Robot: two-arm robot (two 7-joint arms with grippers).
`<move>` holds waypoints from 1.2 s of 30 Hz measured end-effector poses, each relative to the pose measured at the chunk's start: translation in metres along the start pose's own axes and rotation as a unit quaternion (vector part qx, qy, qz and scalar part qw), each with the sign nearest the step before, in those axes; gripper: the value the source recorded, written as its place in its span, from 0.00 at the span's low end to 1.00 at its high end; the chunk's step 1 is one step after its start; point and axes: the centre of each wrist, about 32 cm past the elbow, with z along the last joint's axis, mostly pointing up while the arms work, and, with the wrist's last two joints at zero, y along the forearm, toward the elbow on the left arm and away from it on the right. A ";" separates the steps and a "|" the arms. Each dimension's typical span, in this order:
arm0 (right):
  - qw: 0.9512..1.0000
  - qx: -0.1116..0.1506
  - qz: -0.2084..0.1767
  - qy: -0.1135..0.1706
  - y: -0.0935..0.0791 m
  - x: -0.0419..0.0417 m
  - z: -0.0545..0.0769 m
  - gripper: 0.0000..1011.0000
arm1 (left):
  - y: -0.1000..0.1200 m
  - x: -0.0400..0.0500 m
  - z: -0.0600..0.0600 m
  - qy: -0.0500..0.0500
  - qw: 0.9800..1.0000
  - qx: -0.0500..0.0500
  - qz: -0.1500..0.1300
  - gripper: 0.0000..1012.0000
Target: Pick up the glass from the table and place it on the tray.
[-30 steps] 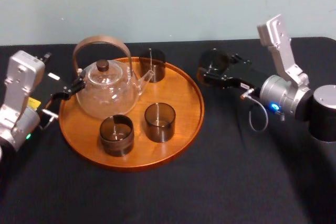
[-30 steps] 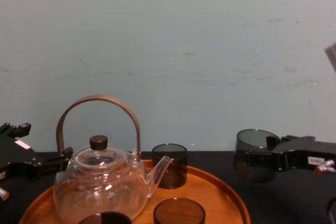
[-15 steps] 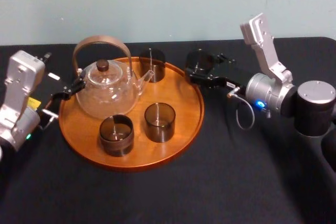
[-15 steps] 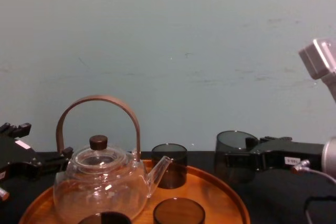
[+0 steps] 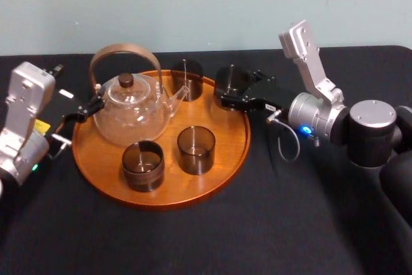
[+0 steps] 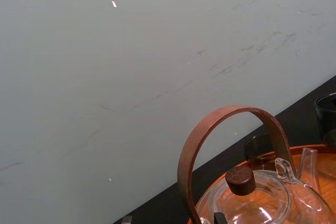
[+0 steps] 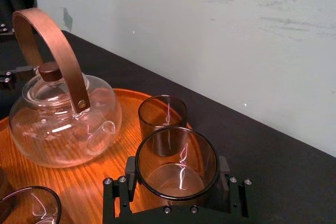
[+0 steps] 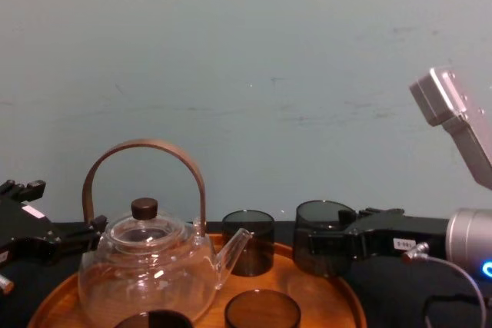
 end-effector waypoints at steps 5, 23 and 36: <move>1.000 -0.002 0.005 -0.001 0.003 -0.0019 -0.002 0.89 | 0.000 0.0000 0.000 0.000 1.000 0.000 0.000 1.00; 1.000 -0.005 0.021 -0.004 0.012 -0.0102 -0.005 0.89 | 0.000 0.0000 0.000 0.000 1.000 0.000 0.000 1.00; 1.000 -0.014 0.022 -0.002 0.017 -0.0109 -0.007 0.89 | 0.000 0.0000 0.000 0.000 1.000 0.000 0.000 1.00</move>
